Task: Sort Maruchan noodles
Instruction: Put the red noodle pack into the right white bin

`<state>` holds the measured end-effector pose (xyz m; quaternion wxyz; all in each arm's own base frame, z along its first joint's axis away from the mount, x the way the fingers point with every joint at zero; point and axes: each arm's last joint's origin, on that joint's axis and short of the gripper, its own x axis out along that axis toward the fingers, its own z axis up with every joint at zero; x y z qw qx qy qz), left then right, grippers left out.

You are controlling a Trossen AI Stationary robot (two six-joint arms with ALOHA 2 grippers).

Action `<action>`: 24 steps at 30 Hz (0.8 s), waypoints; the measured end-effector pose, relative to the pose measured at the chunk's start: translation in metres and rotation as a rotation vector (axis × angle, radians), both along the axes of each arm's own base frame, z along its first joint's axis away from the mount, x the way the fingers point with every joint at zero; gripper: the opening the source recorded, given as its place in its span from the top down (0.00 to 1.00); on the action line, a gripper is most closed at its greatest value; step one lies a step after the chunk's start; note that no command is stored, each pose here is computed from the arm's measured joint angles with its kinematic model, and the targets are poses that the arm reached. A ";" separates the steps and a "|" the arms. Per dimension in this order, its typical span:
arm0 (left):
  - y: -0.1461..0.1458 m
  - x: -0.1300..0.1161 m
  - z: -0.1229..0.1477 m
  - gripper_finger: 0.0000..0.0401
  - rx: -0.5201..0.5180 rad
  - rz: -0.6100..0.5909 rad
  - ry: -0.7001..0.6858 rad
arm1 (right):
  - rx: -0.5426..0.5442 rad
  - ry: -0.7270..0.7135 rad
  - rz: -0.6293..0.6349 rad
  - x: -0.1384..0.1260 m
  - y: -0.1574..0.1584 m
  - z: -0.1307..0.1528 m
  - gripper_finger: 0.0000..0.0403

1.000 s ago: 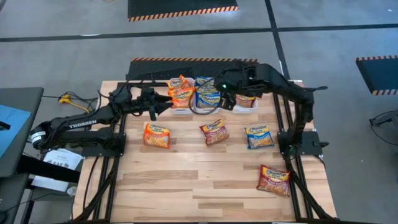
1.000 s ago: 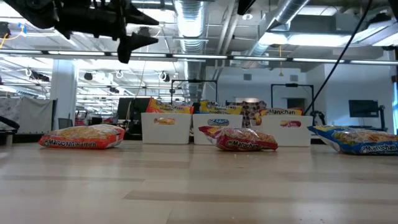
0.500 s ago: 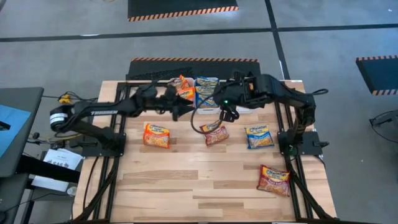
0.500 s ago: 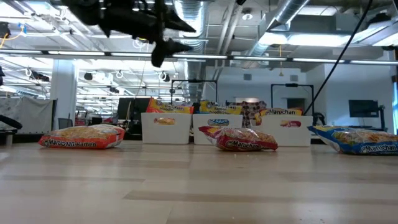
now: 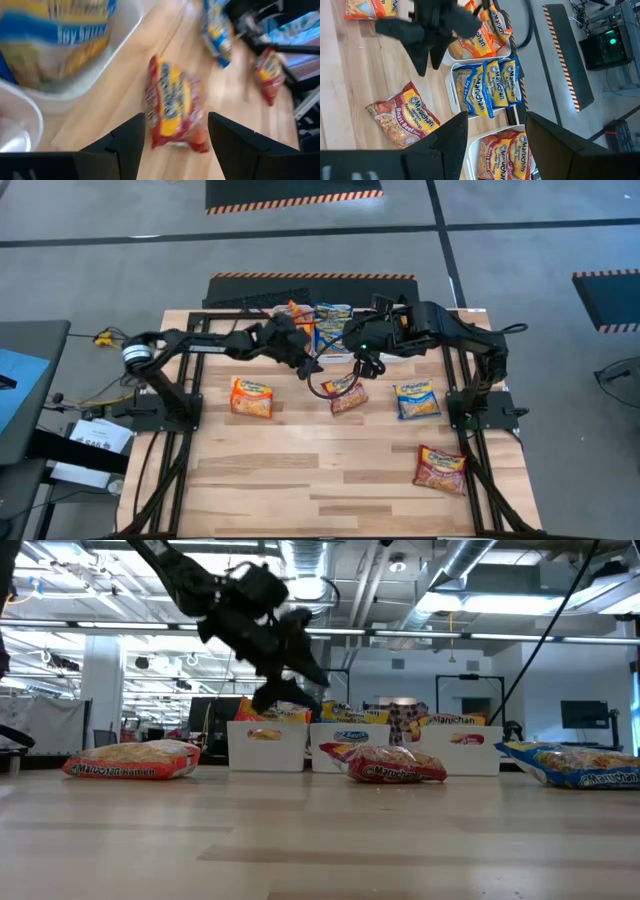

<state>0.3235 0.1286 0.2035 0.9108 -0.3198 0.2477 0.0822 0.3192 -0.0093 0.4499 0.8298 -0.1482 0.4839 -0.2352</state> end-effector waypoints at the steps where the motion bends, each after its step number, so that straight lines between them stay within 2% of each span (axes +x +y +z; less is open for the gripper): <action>1: 0.001 0.002 -0.007 0.50 -0.013 0.002 0.016 | -0.002 0.002 0.003 0.000 0.000 0.000 0.45; 7: 0.003 0.014 -0.026 0.51 -0.034 -0.015 0.007 | -0.004 0.005 0.006 0.000 0.000 0.000 0.45; 11: 0.000 0.016 -0.027 0.51 -0.010 0.000 0.011 | -0.004 0.006 0.006 0.000 -0.001 0.000 0.45; 15: -0.005 0.016 -0.021 0.51 0.030 -0.016 -0.010 | -0.005 0.006 0.005 0.000 -0.001 0.000 0.45; 24: -0.009 0.006 0.002 0.51 0.028 -0.066 -0.043 | 0.015 0.001 0.006 0.000 0.000 0.000 0.45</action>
